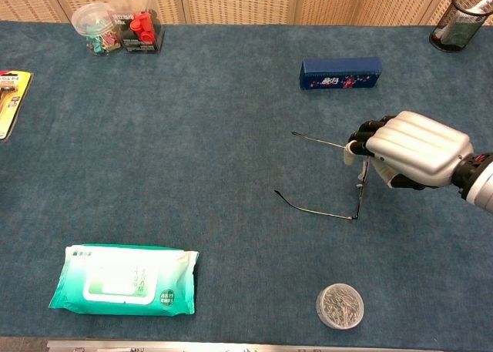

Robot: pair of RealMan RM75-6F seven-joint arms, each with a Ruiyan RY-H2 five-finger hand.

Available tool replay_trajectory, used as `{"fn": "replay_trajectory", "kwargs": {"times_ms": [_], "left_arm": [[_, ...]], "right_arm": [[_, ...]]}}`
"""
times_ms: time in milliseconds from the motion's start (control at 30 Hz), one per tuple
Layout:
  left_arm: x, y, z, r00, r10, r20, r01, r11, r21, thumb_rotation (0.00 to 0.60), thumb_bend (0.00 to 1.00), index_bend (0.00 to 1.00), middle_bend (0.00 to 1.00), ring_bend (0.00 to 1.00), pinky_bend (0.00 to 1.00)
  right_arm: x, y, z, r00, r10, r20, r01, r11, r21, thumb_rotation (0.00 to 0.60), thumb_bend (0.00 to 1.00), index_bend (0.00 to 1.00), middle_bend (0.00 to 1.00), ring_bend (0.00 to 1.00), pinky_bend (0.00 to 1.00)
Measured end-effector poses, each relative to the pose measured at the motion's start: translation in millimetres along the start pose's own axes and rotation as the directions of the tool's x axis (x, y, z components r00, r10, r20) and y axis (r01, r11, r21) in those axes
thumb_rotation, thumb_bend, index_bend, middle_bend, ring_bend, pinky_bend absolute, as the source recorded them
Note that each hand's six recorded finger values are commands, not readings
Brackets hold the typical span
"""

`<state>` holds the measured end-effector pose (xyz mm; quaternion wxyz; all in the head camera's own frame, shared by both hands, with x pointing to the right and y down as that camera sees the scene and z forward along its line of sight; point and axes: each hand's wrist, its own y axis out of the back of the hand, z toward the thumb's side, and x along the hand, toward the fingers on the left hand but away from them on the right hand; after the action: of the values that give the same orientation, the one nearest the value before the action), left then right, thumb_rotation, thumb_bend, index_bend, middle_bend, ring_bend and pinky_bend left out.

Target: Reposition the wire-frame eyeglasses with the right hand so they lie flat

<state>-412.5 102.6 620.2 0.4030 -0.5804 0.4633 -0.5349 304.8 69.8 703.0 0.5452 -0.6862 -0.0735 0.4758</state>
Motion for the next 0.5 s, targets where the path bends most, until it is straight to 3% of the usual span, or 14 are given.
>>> {"fn": "replay_trajectory", "kwargs": {"times_ms": [500], "left_arm": [[0,0,0,1.000,-0.002,-0.004,0.002,1.000,0.012,0.600,0.19,0.56,0.51,0.36,0.44]], "right_arm": [[1,-18,-11,0.997,0.067,0.047,-0.068,0.998,0.010,0.600,0.86,0.36,0.33,0.23,0.35]]}}
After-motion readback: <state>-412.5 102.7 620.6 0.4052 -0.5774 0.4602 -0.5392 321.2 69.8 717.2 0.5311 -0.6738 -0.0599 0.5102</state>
